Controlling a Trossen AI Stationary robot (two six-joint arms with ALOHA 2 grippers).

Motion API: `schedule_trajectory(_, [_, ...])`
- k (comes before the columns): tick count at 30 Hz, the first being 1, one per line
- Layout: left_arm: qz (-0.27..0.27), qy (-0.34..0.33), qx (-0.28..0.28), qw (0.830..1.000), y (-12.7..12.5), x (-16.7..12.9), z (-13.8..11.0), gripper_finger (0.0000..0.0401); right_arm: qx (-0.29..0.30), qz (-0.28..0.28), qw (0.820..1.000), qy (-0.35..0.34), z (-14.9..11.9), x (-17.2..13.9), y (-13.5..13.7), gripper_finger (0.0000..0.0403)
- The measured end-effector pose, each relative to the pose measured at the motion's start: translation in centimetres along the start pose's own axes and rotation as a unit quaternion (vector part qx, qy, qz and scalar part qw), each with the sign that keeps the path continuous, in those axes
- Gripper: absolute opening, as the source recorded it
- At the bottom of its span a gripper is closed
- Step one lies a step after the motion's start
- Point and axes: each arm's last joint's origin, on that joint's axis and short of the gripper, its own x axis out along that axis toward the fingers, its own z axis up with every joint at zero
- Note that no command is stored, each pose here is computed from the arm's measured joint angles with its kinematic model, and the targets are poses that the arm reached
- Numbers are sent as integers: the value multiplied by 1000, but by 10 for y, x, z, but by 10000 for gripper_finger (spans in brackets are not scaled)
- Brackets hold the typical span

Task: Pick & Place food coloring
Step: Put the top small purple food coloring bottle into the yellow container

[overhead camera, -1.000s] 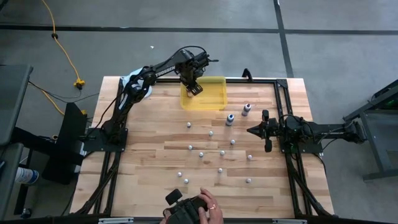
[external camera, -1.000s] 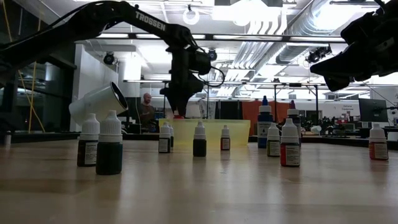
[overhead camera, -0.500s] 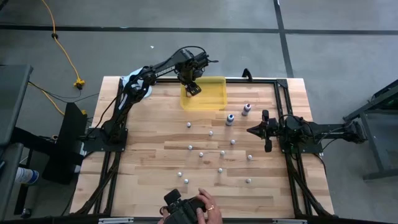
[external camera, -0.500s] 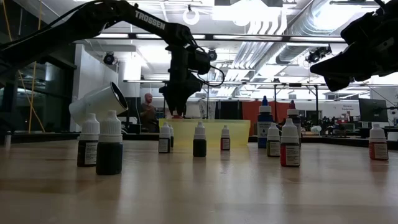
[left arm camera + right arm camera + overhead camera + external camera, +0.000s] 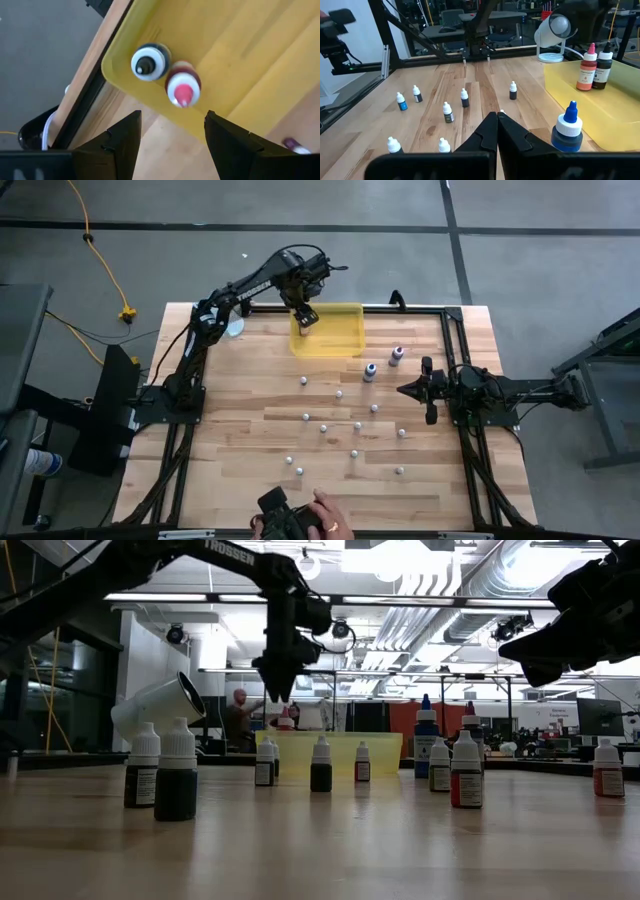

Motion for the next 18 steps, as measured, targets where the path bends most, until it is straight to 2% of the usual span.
schedule_trajectory(10, [-57, 1, 70, 996, -34, -41, -22, 207, 0, 0, 1000, 0, 0, 0, 0, 0])
schedule_trajectory(18, [-87, -8, 69, 994, -75, -55, -29, 207, 0, 0, 1000, 0, 0, 0, 0, 0])
